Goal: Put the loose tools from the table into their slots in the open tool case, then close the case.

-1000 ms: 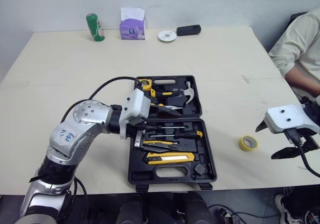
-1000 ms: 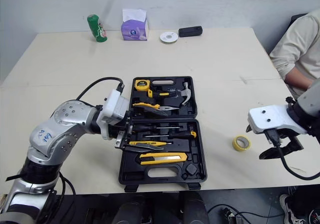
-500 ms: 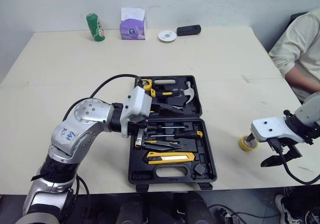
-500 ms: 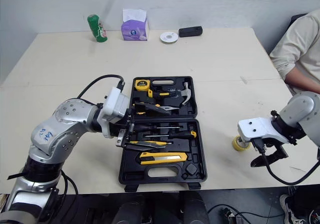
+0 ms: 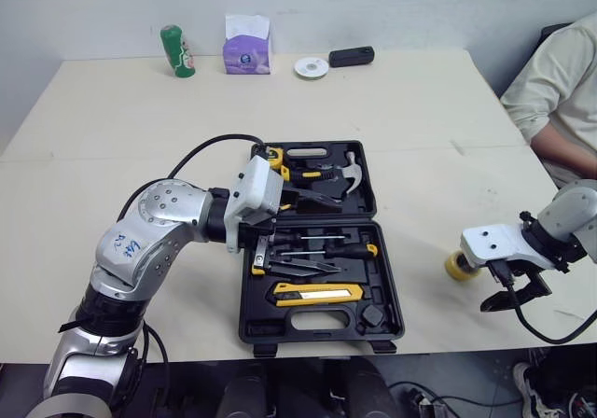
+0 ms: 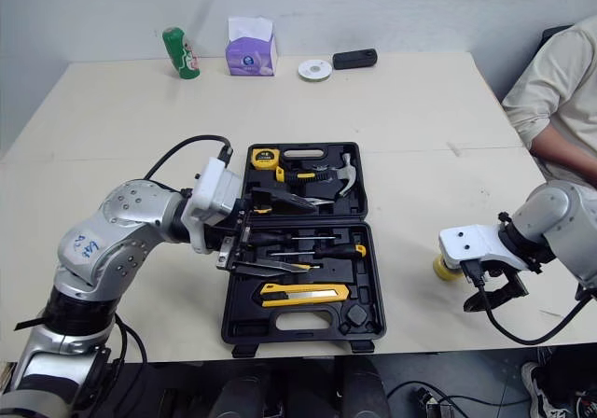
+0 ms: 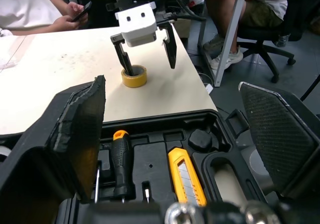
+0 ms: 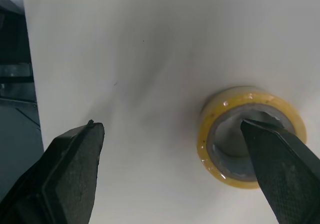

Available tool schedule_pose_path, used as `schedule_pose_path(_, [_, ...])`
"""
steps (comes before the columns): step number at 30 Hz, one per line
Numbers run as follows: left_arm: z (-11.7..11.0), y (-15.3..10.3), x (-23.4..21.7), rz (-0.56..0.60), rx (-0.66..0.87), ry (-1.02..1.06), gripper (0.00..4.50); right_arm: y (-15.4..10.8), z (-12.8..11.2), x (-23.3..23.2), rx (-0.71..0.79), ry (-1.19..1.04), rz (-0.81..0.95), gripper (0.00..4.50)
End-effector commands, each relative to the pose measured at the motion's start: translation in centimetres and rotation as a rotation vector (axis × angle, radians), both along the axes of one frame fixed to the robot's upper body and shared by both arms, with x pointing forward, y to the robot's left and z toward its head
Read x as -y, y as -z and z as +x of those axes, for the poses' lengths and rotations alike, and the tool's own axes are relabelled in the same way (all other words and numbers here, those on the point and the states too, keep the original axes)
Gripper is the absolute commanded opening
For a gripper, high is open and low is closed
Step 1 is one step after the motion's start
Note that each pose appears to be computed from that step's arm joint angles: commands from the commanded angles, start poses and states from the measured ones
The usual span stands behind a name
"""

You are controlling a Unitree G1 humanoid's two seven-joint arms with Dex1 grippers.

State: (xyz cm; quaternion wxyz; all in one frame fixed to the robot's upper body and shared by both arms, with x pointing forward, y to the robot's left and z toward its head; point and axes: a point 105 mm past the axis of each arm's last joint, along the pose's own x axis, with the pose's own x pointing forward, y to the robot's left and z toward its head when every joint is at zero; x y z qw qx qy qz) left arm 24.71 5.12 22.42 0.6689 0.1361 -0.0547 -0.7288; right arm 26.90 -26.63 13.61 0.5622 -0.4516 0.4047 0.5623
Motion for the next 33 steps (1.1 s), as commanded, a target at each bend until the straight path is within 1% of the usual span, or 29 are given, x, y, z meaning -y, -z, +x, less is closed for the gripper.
schedule_pose_path(1, [-0.4,-0.6,-0.2,0.009,0.027,0.018,4.50,-0.5,-0.2,0.1,-0.003,-0.016,-0.004,4.47])
schedule_pose_path(5, [-0.5,-0.7,-0.2,0.018,0.023,0.022,4.50,-0.2,0.2,-0.3,0.033,-0.016,0.012,4.47])
schedule_pose_path(7, [-0.5,-0.7,-0.2,0.017,0.025,0.024,4.50,0.0,0.2,-0.4,0.040,-0.035,0.005,3.97])
schedule_pose_path(8, [-0.4,-0.7,-0.2,0.017,0.024,0.024,4.50,0.1,0.3,-0.5,0.052,-0.039,0.003,3.66])
schedule_pose_path(12, [-0.4,-0.7,-0.1,0.016,0.024,0.027,4.50,0.0,0.9,-0.7,0.096,-0.056,0.004,1.60])
schedule_pose_path(14, [-0.4,-0.7,-0.1,0.015,0.023,0.029,4.50,-0.1,1.2,-0.8,0.120,-0.074,0.000,0.68])
schedule_pose_path(15, [-0.4,-0.7,-0.1,0.014,0.021,0.030,4.50,-0.1,1.4,-0.7,0.131,-0.077,-0.006,0.11])
schedule_pose_path(16, [-0.5,-0.7,0.0,0.013,0.018,0.032,4.50,0.0,1.5,-0.6,0.143,-0.088,-0.021,0.04])
schedule_pose_path(19, [-0.6,-0.6,0.1,0.010,0.016,0.037,4.50,0.1,1.5,0.0,0.159,-0.128,-0.066,0.04])
schedule_pose_path(27, [-0.9,-0.7,-0.1,0.009,0.001,0.052,4.50,-0.7,1.7,0.0,0.213,-0.140,-0.058,0.04])
schedule_pose_path(29, [-0.9,-0.5,-0.3,0.022,-0.013,0.053,4.50,-1.1,0.9,-0.5,0.187,-0.181,-0.021,0.04])
schedule_pose_path(31, [-0.9,-0.1,-0.8,0.041,-0.043,0.039,4.50,-1.6,-0.5,-1.5,0.153,-0.263,0.033,0.04])
schedule_pose_path(33, [-1.0,0.5,-1.6,0.064,-0.069,0.016,4.50,-2.3,-1.3,-2.8,0.160,-0.309,0.090,0.04])
